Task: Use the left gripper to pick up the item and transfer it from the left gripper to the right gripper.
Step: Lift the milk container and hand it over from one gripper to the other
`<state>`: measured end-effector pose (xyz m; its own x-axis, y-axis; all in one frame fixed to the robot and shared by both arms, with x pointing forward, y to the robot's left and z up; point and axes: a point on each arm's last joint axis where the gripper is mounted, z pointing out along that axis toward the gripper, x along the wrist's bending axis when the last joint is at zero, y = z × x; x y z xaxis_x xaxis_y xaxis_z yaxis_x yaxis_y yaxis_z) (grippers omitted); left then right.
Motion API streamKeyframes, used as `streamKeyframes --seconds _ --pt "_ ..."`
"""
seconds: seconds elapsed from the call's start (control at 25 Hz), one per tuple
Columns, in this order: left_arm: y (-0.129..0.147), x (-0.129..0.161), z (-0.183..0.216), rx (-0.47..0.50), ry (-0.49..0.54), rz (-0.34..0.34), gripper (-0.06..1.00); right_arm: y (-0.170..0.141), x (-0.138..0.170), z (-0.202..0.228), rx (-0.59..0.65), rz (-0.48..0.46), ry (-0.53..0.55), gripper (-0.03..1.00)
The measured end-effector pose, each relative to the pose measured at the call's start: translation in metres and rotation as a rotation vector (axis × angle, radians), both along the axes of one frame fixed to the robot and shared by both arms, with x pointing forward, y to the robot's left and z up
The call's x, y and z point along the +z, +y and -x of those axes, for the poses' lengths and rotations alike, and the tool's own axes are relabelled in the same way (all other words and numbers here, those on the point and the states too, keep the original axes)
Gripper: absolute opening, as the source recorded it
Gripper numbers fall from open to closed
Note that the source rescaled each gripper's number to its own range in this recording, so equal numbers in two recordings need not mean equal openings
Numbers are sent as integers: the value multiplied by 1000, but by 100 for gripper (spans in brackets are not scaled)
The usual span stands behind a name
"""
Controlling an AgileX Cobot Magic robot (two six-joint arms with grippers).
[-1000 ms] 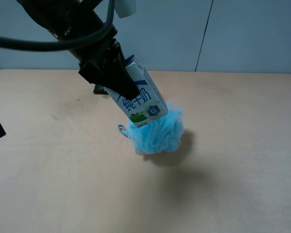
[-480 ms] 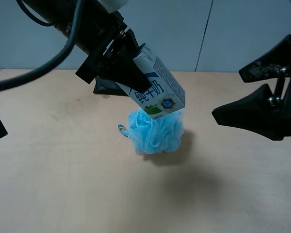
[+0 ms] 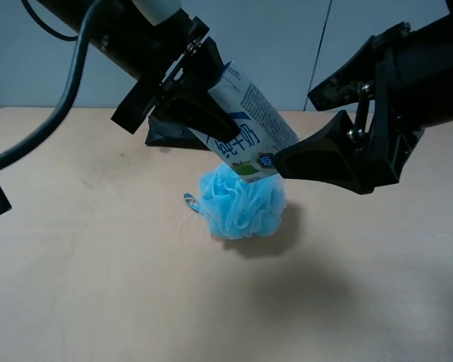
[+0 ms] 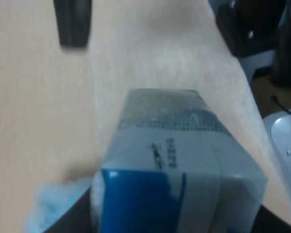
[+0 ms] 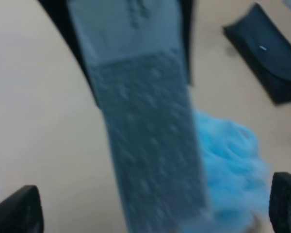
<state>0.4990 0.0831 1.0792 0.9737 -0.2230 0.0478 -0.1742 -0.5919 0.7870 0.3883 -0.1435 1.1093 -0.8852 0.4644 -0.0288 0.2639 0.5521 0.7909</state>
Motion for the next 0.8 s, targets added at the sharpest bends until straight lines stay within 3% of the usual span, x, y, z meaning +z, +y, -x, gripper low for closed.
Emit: streamKeyframes --seconds 0.36,0.8 --pt "-6 8 1 -8 10 109 1 8 0 -7 13 -55 -32 100" --pt "-6 9 2 -18 7 119 1 19 -14 -20 12 -41 4 100"
